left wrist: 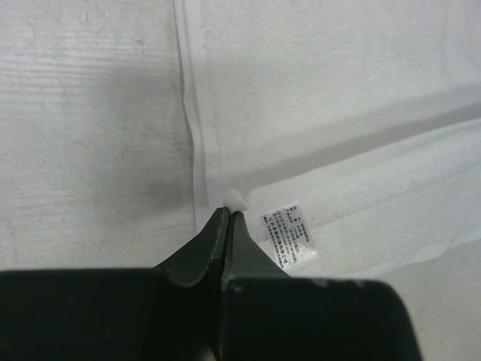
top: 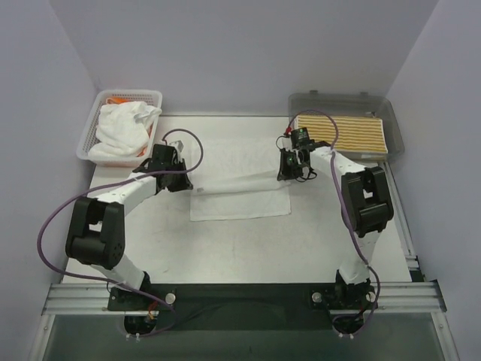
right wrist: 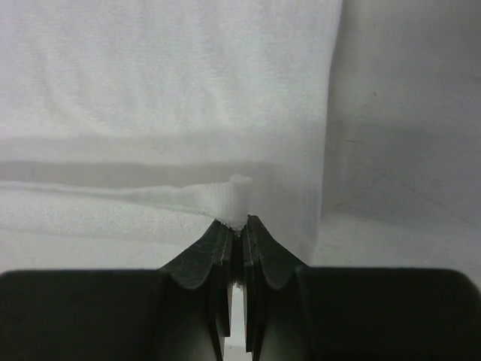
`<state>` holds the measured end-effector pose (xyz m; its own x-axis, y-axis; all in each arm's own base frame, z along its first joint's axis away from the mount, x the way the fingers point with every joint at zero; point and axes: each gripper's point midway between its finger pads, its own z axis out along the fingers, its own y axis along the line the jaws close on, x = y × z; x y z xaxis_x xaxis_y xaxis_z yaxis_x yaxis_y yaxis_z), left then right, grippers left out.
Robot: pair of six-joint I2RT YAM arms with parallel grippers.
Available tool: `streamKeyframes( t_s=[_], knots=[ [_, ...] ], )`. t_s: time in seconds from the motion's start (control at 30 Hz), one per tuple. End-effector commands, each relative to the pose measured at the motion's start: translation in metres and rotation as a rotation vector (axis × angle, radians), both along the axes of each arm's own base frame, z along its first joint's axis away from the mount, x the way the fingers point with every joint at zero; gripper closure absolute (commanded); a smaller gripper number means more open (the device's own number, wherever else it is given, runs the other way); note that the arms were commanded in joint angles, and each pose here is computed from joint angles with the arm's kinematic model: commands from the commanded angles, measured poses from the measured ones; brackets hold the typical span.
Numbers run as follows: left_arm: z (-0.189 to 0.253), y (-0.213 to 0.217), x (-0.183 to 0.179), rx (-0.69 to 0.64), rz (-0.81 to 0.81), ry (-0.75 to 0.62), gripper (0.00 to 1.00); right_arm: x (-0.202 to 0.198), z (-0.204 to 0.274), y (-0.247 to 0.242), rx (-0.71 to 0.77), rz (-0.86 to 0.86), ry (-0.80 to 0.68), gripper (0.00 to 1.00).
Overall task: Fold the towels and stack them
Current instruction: Fold the towel
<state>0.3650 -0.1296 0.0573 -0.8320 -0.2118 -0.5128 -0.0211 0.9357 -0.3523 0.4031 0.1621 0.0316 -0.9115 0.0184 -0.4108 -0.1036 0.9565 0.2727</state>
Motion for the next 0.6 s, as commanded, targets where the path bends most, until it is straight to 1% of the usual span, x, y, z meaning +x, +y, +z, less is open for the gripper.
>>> streamKeyframes(
  t_s=[0.0, 0.1, 0.13, 0.2, 0.23, 0.33, 0.43, 0.53, 0.57],
  knots=[
    [0.063, 0.009, 0.025, 0.012, -0.007, -0.173, 1.0, 0.022, 0.063, -0.013, -0.027, -0.027, -0.16, 1.0],
    [0.092, 0.016, 0.032, -0.007, 0.011, -0.227, 1.0, 0.023, 0.09, -0.015, -0.027, -0.027, -0.217, 1.0],
    [0.109, 0.018, 0.036, -0.012, 0.016, -0.262, 1.0, 0.023, 0.096, -0.015, -0.026, -0.024, -0.23, 1.0],
    [0.126, 0.023, 0.039, -0.009, 0.024, -0.296, 1.0, 0.02, 0.114, -0.015, -0.012, -0.023, -0.263, 1.0],
    [0.142, 0.025, 0.041, -0.01, 0.026, -0.328, 1.0, 0.018, 0.119, -0.015, -0.008, -0.02, -0.273, 1.0],
    [0.163, 0.026, 0.041, -0.011, 0.021, -0.368, 1.0, 0.01, 0.134, -0.015, 0.006, -0.022, -0.296, 1.0],
    [0.169, 0.025, 0.034, -0.029, 0.017, -0.377, 1.0, 0.002, 0.142, -0.014, 0.014, -0.024, -0.307, 1.0],
    [0.159, 0.024, 0.024, -0.04, 0.017, -0.356, 1.0, -0.013, 0.131, -0.012, 0.022, -0.021, -0.273, 1.0],
    [0.149, 0.024, 0.019, -0.041, 0.017, -0.332, 1.0, -0.02, 0.122, -0.01, 0.021, -0.011, -0.247, 1.0]
  ],
)
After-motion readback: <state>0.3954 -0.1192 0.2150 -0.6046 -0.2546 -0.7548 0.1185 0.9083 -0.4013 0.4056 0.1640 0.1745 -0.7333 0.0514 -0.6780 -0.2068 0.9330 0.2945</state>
